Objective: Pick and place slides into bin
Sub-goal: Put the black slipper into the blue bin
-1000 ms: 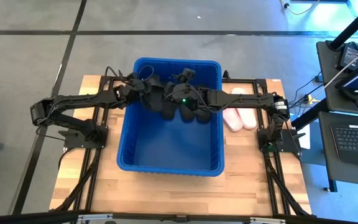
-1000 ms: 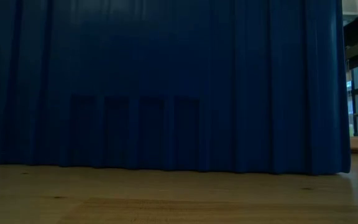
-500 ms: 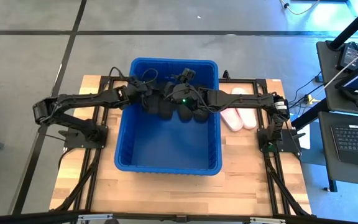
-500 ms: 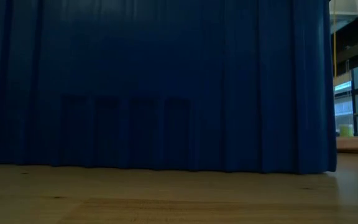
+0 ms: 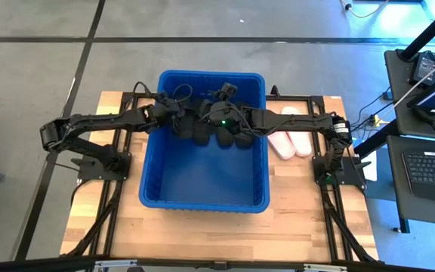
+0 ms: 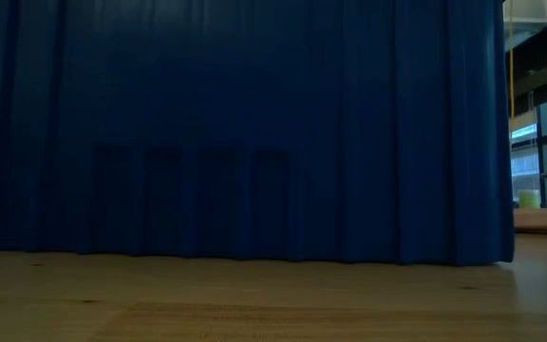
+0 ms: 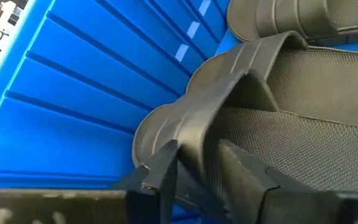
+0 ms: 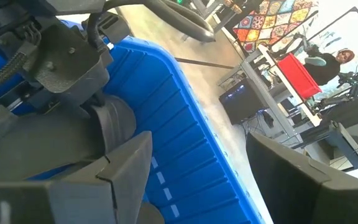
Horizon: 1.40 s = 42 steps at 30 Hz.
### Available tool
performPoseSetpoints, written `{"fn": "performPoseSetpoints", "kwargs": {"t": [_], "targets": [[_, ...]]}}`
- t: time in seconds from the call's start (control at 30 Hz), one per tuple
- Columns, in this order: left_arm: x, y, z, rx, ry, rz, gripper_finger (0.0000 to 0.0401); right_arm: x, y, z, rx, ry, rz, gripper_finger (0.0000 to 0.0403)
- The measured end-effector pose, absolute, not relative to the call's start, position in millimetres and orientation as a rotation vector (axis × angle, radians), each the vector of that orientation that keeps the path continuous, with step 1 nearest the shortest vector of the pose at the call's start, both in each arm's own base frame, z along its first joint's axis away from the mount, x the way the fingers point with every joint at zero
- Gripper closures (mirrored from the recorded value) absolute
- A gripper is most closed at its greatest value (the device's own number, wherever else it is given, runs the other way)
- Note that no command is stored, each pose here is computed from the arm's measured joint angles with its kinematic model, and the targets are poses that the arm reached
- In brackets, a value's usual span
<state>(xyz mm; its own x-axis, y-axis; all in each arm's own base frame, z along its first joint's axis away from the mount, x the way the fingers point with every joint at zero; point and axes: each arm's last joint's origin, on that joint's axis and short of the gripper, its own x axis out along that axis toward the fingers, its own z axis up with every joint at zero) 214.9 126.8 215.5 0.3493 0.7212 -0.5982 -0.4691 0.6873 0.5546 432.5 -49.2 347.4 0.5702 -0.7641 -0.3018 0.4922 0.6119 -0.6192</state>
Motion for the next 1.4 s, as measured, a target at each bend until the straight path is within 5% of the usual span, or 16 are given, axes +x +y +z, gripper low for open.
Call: {"fn": "performPoseSetpoints", "kwargs": {"t": [0.23, 0.53, 1.03, 1.4], "targets": [[215, 126, 215, 0.292, 0.931, 0.789, 0.0233, 433, -49, 347, -0.51, 0.593, -0.775, 0.0141], [215, 126, 218, 0.28, 0.947, 0.786, 0.0224, 433, -49, 347, -0.511, 0.594, -0.775, 0.0141], [217, 129, 308, -0.016, 0.923, 0.431, 0.0224, 432, -49, 346, -0.52, 0.615, -0.769, 0.0141], [216, 184, 261, -0.148, 1.149, 0.518, 0.0224, 431, -49, 345, -0.522, 0.626, -0.767, 0.0141]]}}
